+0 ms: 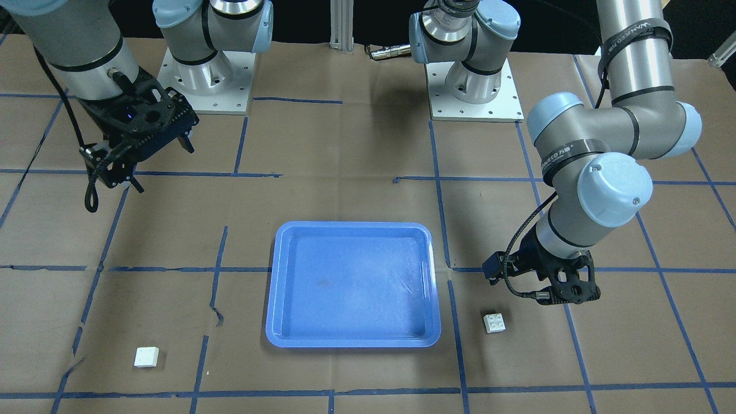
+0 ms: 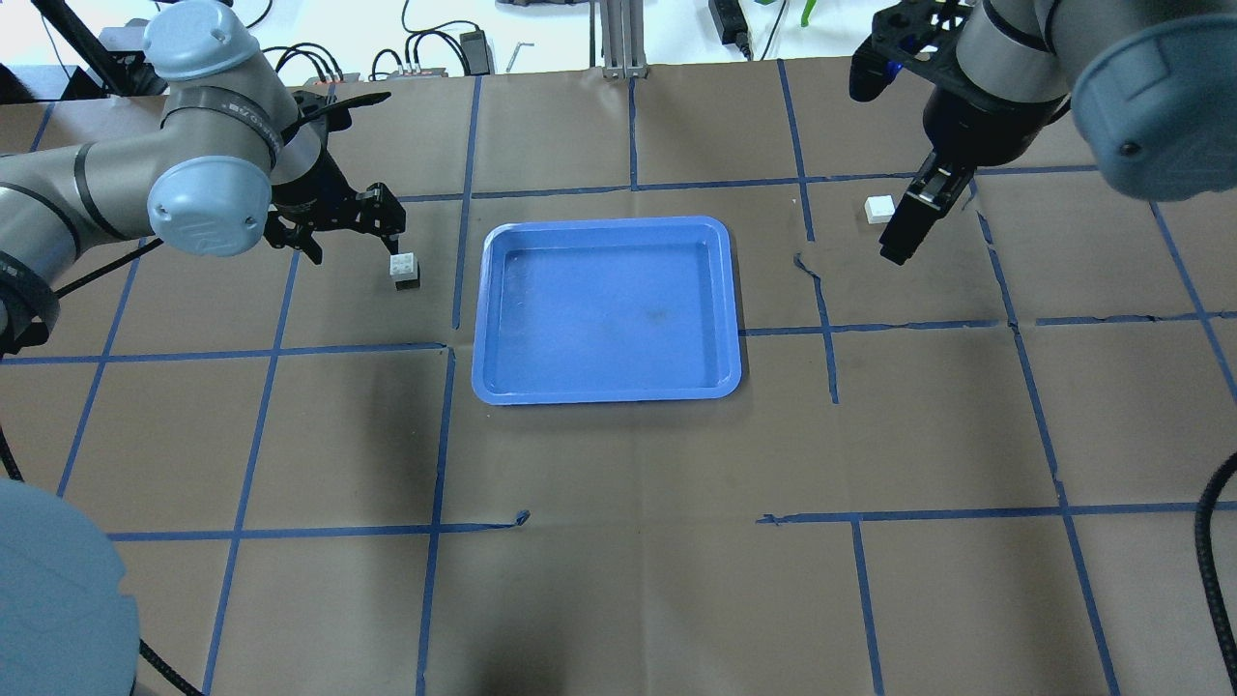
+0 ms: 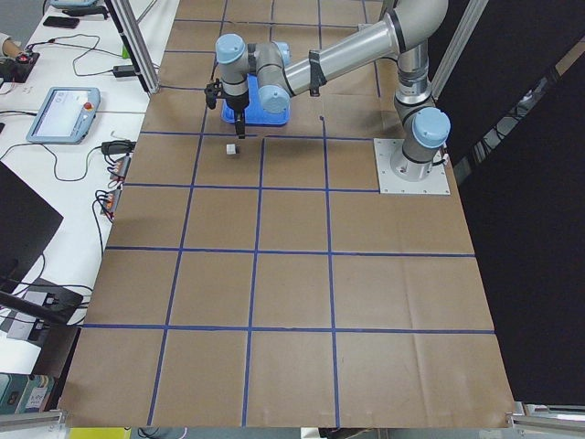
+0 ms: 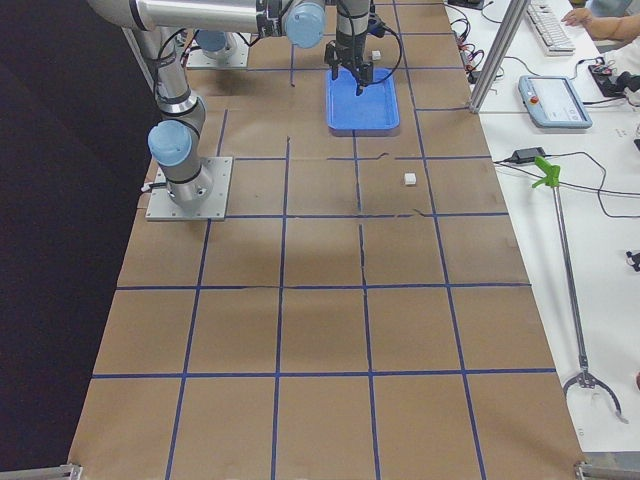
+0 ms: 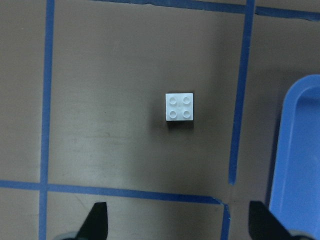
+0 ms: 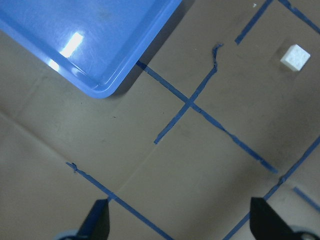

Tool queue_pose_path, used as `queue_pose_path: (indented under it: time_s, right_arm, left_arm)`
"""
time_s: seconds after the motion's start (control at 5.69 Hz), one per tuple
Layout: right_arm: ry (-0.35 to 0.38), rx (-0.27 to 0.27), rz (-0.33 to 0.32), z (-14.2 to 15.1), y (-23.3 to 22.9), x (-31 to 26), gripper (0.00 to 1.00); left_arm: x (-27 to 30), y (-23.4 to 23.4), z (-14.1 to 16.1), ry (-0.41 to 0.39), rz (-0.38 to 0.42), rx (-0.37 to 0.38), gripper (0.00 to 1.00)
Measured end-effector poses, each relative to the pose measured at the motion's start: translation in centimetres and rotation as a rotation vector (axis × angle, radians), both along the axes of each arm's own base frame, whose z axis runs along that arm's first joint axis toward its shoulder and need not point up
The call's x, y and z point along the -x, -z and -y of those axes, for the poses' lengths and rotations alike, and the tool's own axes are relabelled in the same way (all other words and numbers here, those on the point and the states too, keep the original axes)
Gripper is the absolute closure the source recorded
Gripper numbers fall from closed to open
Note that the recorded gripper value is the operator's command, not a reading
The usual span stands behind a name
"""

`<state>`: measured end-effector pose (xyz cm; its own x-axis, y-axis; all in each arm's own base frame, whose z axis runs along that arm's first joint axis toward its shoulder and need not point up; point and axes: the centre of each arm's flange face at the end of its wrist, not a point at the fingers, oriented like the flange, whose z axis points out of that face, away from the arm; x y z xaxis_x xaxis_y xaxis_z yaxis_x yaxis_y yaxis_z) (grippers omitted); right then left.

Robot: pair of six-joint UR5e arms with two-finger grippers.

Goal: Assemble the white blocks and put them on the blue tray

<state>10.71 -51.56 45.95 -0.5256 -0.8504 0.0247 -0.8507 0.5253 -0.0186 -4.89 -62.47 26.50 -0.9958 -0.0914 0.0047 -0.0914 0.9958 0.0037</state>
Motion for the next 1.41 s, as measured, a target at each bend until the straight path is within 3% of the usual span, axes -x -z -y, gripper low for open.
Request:
queue_pose_path:
  time_s: [0.35, 0.53, 0.7, 0.88, 1.05, 1.23, 1.41]
  right_arm:
    - [-0.37, 0.02, -0.012, 3.3, 1.4, 6.7, 0.0]
    - [-0.469, 0.041, 0.006, 6.3, 1.8, 9.6, 0.0]
    - [-0.535, 0.05, 0.026, 10.2, 2.0, 11.4, 0.0]
    - [-0.593, 0.041, 0.049, 14.1, 3.1, 12.6, 0.0]
    - [-0.606, 0.054, 0.099, 16.2, 4.3, 13.3, 0.0]
    - [-0.586, 0.078, 0.188, 17.2, 6.2, 14.7, 0.0]
    - [-0.571, 0.104, 0.299, 17.9, 9.2, 17.1, 0.0]
  left_arm:
    - [-0.2, 5.5, 1.6, 0.001, -0.003, -0.017, 0.01]
    - [-0.3, 6.7, 1.9, 0.001, -0.003, -0.014, 0.01]
    - [-0.3, 7.4, 2.2, 0.001, -0.001, -0.008, 0.11]
    - [-0.4, 8.2, 2.7, 0.001, -0.001, 0.006, 0.28]
    - [-0.4, 8.8, 3.1, 0.0, -0.002, 0.017, 0.61]
    - [-0.4, 8.9, 3.3, 0.003, -0.003, 0.022, 0.84]
    - [-0.4, 8.8, 3.4, 0.005, -0.002, 0.027, 1.0]
